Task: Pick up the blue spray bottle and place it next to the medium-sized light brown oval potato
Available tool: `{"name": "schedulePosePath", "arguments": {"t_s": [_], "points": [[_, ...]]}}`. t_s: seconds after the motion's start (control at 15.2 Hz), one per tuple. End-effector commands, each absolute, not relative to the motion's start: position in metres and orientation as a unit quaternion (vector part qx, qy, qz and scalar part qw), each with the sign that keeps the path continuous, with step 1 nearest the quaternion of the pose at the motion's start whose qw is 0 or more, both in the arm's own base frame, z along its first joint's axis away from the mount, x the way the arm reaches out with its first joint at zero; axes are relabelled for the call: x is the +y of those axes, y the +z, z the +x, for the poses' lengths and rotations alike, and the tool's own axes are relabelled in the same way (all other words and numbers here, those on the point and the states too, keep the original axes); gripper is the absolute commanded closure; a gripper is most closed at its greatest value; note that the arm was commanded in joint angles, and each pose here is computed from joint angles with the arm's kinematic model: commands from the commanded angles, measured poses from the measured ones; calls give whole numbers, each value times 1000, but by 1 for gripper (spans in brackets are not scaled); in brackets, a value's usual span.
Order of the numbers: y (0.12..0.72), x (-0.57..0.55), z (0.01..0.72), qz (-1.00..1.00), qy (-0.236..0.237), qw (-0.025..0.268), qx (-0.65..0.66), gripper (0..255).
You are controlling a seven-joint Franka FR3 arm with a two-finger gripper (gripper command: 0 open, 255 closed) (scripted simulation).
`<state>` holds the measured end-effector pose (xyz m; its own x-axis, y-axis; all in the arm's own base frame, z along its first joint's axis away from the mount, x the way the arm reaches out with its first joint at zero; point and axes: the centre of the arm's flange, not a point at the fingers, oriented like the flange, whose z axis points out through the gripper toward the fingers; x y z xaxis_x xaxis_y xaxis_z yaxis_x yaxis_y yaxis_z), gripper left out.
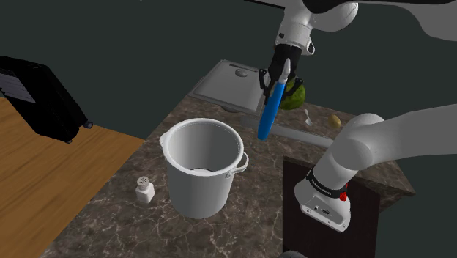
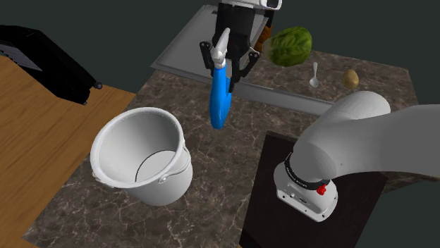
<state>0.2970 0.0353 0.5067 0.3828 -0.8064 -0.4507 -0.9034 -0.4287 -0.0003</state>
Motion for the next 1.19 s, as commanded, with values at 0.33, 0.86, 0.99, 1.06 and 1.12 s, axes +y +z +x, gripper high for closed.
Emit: {"name": "schedulePosePath", "arguments": {"t_s": [0.33,0.86,0.99,1.06,1.12], "points": [[542,35,296,-822,196,124,520,255],[585,35,296,-822,196,124,520,255],[595,35,296,-822,196,124,520,255],[601,35,296,-822,196,124,520,255],[606,35,296,-822,196,124,520,255]]}}
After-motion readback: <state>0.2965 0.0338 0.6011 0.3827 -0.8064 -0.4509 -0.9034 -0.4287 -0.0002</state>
